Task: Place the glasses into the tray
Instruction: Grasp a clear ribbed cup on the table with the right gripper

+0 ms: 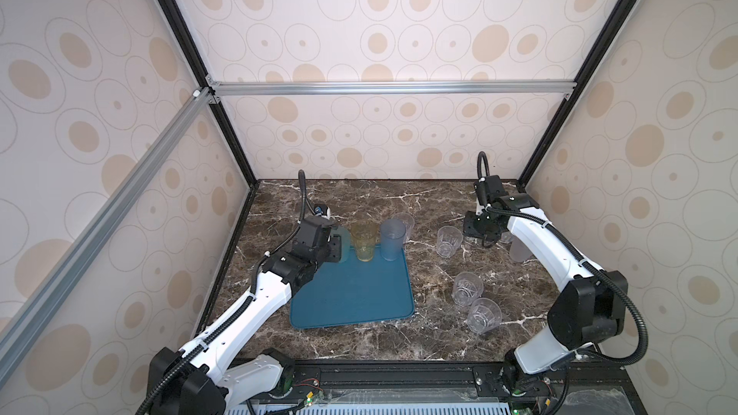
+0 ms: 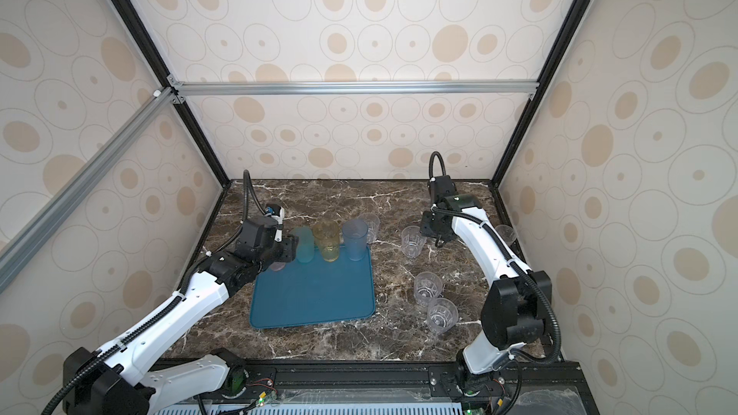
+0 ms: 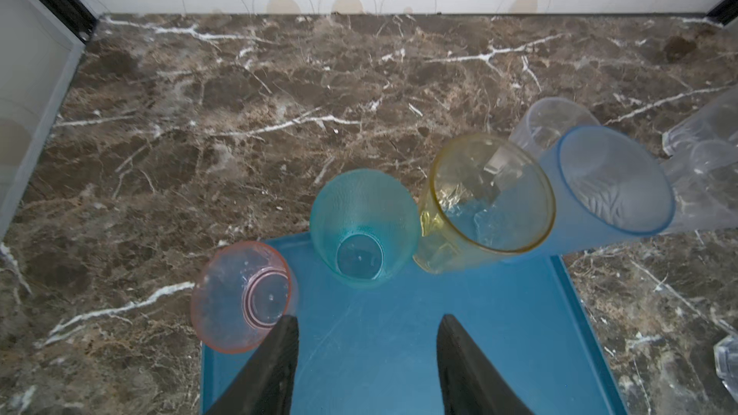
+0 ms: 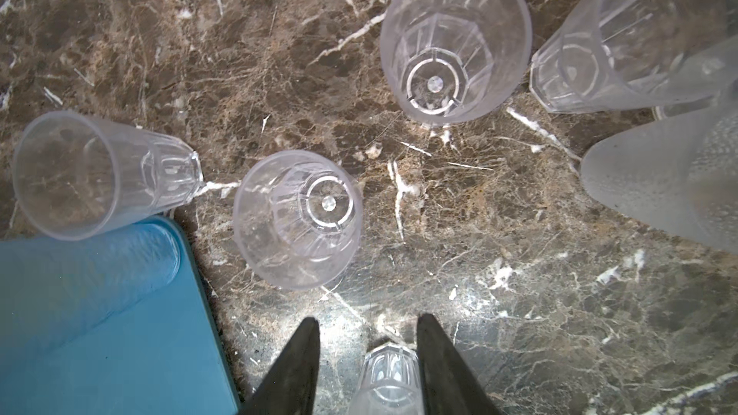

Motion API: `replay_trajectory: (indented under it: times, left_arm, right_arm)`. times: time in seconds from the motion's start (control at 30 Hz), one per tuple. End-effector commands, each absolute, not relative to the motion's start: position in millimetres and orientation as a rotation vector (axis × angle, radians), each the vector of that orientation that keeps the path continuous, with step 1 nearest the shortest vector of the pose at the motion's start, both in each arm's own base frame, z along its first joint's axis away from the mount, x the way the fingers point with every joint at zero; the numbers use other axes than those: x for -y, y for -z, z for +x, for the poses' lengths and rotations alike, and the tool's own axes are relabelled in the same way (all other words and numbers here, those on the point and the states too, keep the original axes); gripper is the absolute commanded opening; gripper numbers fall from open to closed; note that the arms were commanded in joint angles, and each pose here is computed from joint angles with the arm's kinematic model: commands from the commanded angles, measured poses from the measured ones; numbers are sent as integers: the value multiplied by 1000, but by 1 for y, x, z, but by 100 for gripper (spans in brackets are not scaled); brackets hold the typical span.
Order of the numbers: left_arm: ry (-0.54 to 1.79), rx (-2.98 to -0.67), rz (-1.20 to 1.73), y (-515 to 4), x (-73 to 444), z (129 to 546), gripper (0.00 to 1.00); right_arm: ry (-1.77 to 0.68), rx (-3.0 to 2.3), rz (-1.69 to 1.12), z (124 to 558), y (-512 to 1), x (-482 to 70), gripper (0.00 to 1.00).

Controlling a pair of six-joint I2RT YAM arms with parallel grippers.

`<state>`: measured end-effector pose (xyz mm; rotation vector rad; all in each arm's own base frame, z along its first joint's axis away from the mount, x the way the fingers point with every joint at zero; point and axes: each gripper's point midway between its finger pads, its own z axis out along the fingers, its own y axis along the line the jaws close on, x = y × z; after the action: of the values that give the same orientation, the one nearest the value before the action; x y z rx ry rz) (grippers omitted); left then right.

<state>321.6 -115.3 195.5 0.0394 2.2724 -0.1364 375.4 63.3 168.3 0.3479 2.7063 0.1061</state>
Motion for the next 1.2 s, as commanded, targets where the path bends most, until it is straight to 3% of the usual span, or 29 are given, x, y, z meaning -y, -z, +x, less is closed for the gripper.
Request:
replay_trajectory:
  times: [0.0, 0.43, 0.67, 1.17]
  left_arm:
    - [147, -2343, -9, -177, 110, 305, 55]
    - [64, -2453, -108, -113, 87, 276, 55]
    - [99, -2397, -108, -130, 92, 286, 55]
    - [237, -2294, -139, -155, 114, 304, 54]
  right_arm:
    - [-160, -2728, 379, 382, -153, -69, 43]
    - [-177, -2803, 383, 397, -109, -77, 39]
    - [-166, -2832, 382, 398, -93, -77, 34]
    - [-109, -2836, 294, 389, -97, -78, 9]
